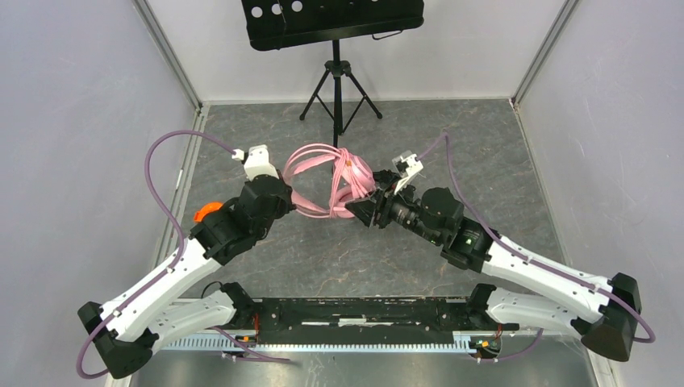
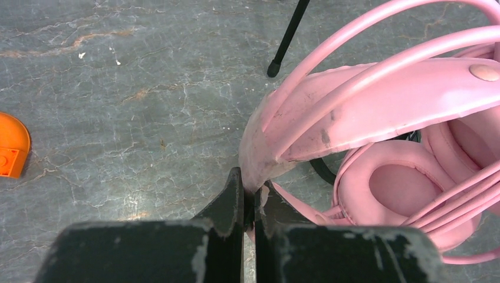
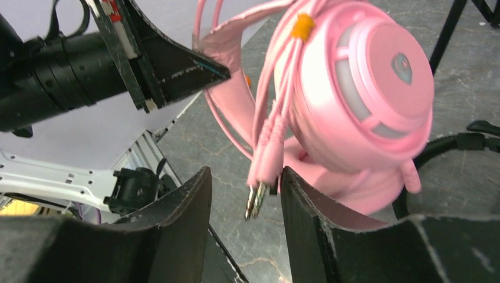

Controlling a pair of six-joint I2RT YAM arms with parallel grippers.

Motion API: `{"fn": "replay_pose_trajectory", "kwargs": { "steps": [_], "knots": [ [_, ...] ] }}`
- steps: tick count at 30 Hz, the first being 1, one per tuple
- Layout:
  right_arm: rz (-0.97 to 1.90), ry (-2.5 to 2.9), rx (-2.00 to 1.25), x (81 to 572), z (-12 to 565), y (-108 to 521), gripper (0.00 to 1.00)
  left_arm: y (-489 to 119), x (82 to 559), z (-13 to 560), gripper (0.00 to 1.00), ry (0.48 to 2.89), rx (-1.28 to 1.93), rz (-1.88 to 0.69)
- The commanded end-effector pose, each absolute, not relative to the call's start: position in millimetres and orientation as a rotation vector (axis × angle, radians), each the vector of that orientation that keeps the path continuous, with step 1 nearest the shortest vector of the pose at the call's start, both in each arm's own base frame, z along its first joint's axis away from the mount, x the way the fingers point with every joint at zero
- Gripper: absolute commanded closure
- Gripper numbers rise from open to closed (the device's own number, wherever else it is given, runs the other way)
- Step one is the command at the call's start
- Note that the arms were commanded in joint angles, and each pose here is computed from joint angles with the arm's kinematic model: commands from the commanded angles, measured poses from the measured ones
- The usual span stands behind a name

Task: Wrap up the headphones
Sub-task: Wrap the headphones cable around the headphones.

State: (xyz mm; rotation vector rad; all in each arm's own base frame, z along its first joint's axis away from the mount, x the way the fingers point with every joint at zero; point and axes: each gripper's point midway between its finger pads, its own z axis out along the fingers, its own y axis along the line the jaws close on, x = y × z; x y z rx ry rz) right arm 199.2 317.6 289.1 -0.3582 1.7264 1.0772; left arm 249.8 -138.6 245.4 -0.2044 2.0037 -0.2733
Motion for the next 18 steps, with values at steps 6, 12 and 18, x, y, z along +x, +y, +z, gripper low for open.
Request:
{"fn": "replay_pose_trajectory", "kwargs": {
  "steps": [6,12,18],
  "knots": [
    [0.979,1.733,-0.428,181,291,280,0.44,-140,263,306,0.98,1.773,-0.347,-0.436],
    [0.932,1.648,-0.436,182,343,265,0.47,-138,262,308,0.98,1.76,-0.33,-0.435],
    [0.877,1.576,-0.448,194,392,268,0.52,-139,260,309,0.98,1.763,-0.316,-0.439]
  ]
}}
